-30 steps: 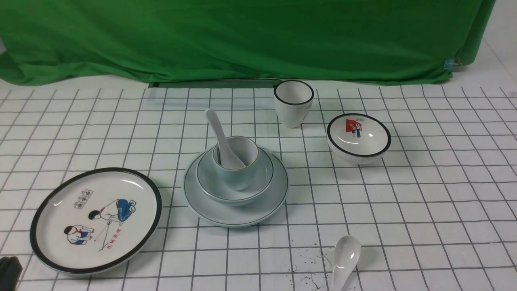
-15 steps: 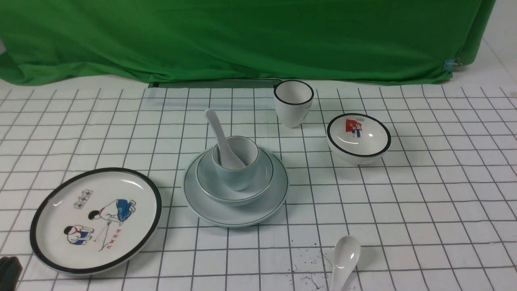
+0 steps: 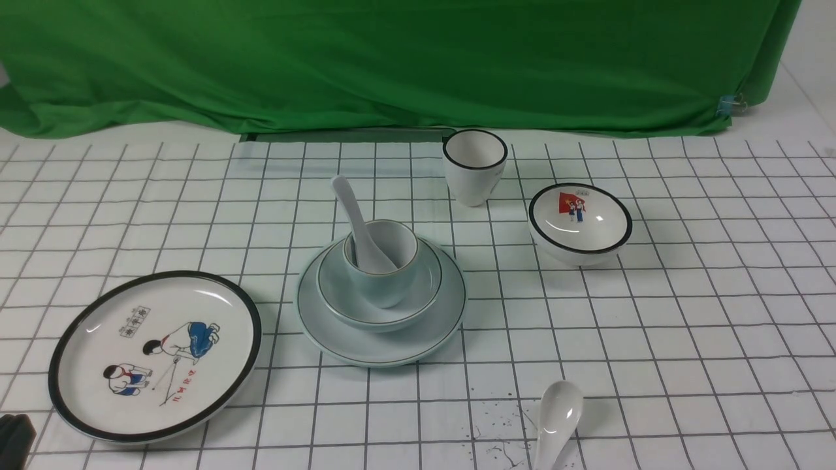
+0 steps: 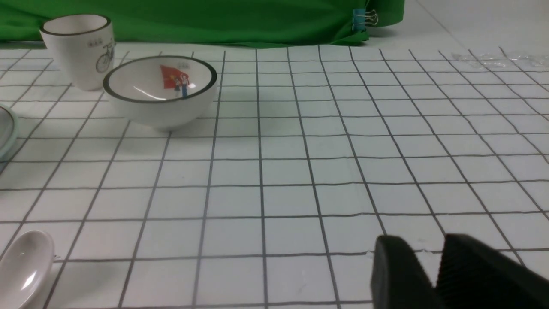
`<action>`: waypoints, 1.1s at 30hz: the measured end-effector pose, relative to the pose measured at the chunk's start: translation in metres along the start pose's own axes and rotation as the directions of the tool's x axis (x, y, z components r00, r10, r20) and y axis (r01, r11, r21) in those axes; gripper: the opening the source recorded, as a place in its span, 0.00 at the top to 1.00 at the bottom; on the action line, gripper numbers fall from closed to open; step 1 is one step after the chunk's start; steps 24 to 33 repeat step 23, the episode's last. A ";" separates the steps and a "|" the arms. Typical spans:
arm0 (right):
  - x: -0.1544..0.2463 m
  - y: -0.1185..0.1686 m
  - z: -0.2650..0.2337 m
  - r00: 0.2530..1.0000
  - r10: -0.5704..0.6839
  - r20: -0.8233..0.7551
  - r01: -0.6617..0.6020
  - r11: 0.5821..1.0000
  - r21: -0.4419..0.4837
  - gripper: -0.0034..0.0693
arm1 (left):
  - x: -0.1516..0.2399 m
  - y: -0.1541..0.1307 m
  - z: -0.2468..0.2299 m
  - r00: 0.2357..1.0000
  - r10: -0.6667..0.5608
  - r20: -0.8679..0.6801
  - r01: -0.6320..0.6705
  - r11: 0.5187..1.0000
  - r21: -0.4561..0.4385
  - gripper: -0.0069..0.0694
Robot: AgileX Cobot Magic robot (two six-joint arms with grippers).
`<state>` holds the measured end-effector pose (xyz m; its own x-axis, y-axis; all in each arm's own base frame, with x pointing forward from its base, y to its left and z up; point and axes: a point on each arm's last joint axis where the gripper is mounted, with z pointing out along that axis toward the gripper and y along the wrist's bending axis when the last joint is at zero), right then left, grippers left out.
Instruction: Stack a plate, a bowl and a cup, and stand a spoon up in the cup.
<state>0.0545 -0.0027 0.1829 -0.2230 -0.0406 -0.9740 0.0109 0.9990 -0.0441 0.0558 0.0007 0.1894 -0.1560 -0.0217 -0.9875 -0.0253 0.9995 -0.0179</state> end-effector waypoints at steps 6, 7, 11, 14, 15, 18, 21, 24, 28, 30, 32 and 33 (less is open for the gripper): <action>0.000 0.000 0.000 1.000 0.000 -0.001 0.000 1.000 0.000 0.66 | 0.000 0.000 0.000 1.000 0.000 0.001 0.000 1.000 0.000 0.95; 0.000 0.000 0.000 1.000 0.000 -0.001 0.000 1.000 0.000 0.66 | 0.000 0.000 0.000 1.000 0.001 0.001 -0.001 1.000 0.000 0.95; 0.000 0.000 0.000 1.000 0.000 -0.001 0.000 1.000 0.000 0.64 | 0.000 0.000 0.000 1.000 0.001 0.001 -0.001 1.000 0.000 0.95; 0.000 0.000 0.000 1.000 0.000 -0.001 0.000 1.000 0.000 0.63 | 0.000 0.000 0.000 1.000 0.001 0.001 -0.001 1.000 0.000 0.95; 0.000 0.000 0.000 1.000 0.000 -0.001 0.000 1.000 0.000 0.63 | 0.000 0.000 0.000 1.000 0.001 0.001 -0.001 1.000 0.000 0.95; 0.000 0.000 0.000 1.000 0.000 -0.001 0.000 1.000 0.000 0.63 | 0.000 0.000 0.000 1.000 0.001 0.001 -0.001 1.000 0.000 0.95; 0.000 0.000 0.000 1.000 0.000 -0.001 0.000 1.000 0.000 0.62 | 0.000 0.000 0.000 1.000 0.001 0.001 -0.001 1.000 0.000 0.95; 0.000 0.000 0.000 1.000 0.000 -0.001 0.000 1.000 0.000 0.62 | 0.000 0.000 0.000 1.000 0.001 0.001 -0.001 1.000 0.000 0.95; 0.000 0.000 0.000 1.000 0.000 -0.001 0.000 1.000 0.000 0.62 | 0.000 0.000 0.000 1.000 0.001 0.001 -0.001 1.000 0.000 0.95; 0.000 0.000 0.000 1.000 0.000 -0.001 0.000 1.000 0.000 0.62 | 0.000 0.000 0.000 1.000 0.001 0.001 -0.001 1.000 0.000 0.95; 0.000 0.000 0.000 1.000 0.000 -0.001 0.000 1.000 0.000 0.62 | 0.000 0.000 0.000 1.000 0.001 0.001 -0.001 1.000 0.000 0.95; 0.000 0.000 0.000 1.000 0.000 -0.001 0.000 1.000 0.000 0.62 | 0.000 0.000 0.000 1.000 0.001 0.001 -0.001 1.000 0.000 0.95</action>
